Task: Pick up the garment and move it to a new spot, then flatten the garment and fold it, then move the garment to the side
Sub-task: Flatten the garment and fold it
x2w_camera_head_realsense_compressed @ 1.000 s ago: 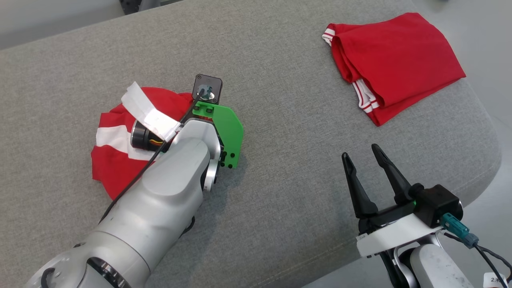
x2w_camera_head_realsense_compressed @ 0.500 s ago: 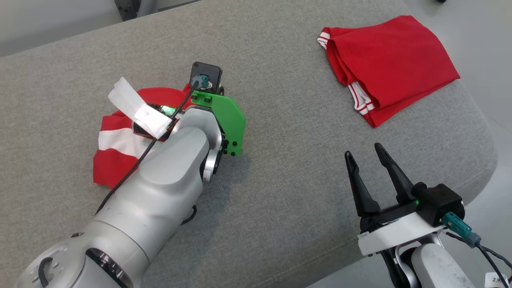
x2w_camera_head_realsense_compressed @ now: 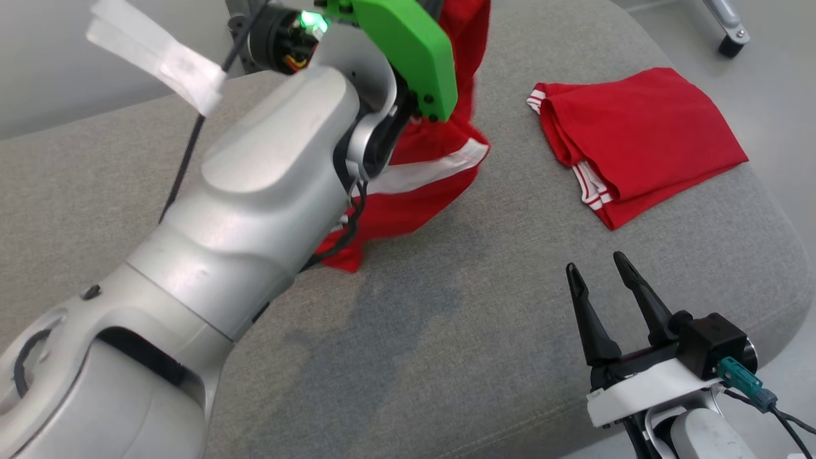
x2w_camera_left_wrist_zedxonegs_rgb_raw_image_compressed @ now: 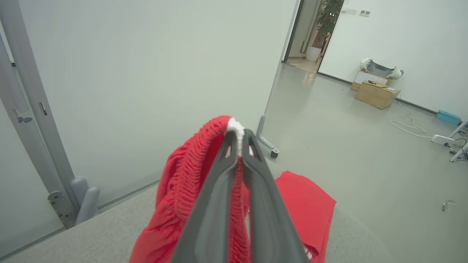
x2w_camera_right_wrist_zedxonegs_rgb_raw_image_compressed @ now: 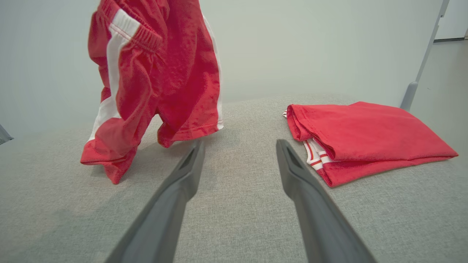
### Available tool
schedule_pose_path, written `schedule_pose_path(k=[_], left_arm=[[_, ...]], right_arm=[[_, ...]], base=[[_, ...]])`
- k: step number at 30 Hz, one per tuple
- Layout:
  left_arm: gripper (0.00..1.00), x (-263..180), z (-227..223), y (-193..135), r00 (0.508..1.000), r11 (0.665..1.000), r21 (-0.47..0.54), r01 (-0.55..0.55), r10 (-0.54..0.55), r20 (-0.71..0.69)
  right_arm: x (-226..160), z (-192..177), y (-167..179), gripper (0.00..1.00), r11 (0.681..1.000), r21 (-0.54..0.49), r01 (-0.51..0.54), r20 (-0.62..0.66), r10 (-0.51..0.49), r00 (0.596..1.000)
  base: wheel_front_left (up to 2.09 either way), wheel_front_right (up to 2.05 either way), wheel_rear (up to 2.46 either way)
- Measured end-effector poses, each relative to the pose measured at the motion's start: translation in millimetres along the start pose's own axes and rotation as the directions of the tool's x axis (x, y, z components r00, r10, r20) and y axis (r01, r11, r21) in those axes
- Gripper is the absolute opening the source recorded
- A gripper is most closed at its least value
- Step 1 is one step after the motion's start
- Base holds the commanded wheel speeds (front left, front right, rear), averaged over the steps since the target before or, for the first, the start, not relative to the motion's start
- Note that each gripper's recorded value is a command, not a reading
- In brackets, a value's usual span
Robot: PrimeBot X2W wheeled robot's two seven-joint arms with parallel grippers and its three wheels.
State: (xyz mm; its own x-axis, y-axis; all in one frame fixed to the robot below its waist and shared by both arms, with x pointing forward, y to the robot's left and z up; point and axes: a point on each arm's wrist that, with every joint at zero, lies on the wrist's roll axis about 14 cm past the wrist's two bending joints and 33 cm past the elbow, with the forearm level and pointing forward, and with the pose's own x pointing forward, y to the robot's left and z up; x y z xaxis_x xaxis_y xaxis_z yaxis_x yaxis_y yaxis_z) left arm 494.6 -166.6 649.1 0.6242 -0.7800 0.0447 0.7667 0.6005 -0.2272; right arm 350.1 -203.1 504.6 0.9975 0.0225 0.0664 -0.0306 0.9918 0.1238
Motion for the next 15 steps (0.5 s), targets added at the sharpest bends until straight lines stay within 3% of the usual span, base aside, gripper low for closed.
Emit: schedule_pose_path(k=[5, 7, 11, 15], left_arm=[[0.0, -9.5, 74.6, -20.2, 0.992, 0.998, -0.011, 0.064, -0.062, 0.112], [0.0, -15.4, 75.2, -19.8, 0.993, 0.997, -0.039, 0.07, -0.066, 0.096], [0.0, -39.8, 20.7, 9.2, 0.999, 0.988, -0.154, 0.015, -0.022, -0.041], [0.0, -86.9, -61.3, 57.3, 0.975, 0.963, -0.238, -0.13, 0.081, -0.207]], right_arm=[[-0.3, 7.0, 7.9, 1.0, 0.999, -0.007, -0.038, 0.022, 0.038, 0.999], [1.0, 10.1, 11.2, 1.0, 0.999, -0.006, -0.049, 0.034, 0.05, 0.998], [1.9, 11.9, 17.2, 1.0, 0.998, -0.004, -0.067, 0.042, 0.067, 0.997], [1.4, 6.6, 19.0, 1.0, 0.997, 0.004, -0.071, 0.028, 0.071, 0.997]], base=[[0.0, 0.0, 0.0], [0.0, 0.0, 0.0], [0.0, 0.0, 0.0], [0.0, 0.0, 0.0]])
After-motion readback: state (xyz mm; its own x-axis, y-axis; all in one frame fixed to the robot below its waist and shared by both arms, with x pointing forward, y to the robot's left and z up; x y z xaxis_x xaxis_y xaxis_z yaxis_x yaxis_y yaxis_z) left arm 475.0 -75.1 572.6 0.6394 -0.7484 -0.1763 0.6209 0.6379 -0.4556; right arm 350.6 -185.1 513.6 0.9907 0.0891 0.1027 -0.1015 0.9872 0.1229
